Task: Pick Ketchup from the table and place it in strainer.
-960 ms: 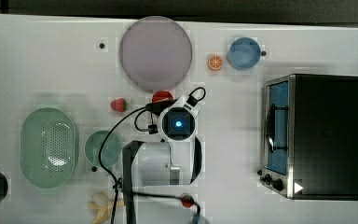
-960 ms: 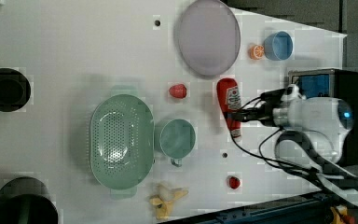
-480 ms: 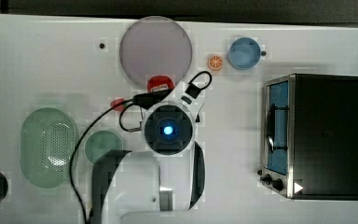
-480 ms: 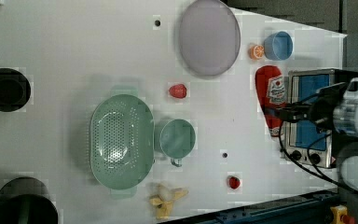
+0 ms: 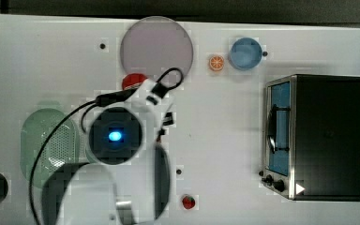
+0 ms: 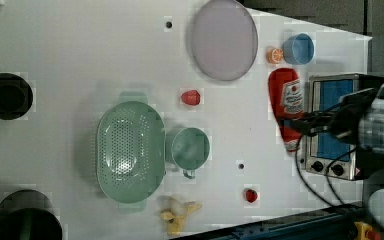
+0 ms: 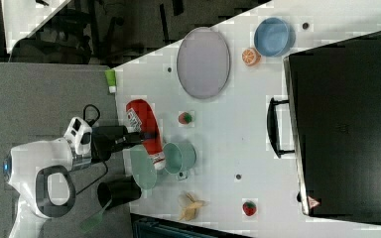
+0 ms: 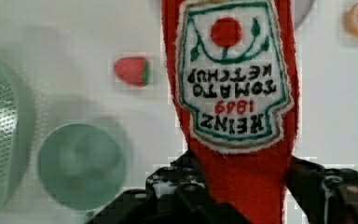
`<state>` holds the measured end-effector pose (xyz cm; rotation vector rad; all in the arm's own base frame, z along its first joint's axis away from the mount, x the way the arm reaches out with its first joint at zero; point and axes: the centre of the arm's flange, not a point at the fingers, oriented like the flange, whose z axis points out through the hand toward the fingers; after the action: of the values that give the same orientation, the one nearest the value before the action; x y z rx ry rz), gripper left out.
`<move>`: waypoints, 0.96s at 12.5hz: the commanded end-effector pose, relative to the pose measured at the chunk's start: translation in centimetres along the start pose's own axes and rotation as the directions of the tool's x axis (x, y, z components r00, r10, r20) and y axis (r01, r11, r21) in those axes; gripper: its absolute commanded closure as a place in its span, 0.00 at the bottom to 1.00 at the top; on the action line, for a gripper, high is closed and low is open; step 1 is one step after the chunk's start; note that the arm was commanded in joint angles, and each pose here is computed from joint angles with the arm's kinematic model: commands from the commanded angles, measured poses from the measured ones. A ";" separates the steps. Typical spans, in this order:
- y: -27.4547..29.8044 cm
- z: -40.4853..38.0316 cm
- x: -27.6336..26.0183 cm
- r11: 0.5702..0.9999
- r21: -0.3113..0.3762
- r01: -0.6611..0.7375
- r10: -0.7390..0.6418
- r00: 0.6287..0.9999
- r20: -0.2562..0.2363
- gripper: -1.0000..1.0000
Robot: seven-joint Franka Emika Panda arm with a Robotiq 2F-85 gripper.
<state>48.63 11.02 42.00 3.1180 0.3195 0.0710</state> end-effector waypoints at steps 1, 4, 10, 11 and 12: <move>-8.9 1.7 -1.1 0.991 0.011 -0.136 0.135 0.990 0.045 0.46; -15.1 2.8 -1.3 0.978 0.037 -0.206 0.205 0.979 0.019 0.46; -23.6 8.2 -1.6 0.932 0.197 -0.303 0.307 0.952 0.015 0.46; -24.6 9.4 -1.7 0.921 0.224 -0.320 0.322 0.946 0.027 0.46; -25.3 10.5 -1.7 0.905 0.252 -0.342 0.343 0.938 0.040 0.46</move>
<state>40.87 36.57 31.37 3.3733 -0.0092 0.0454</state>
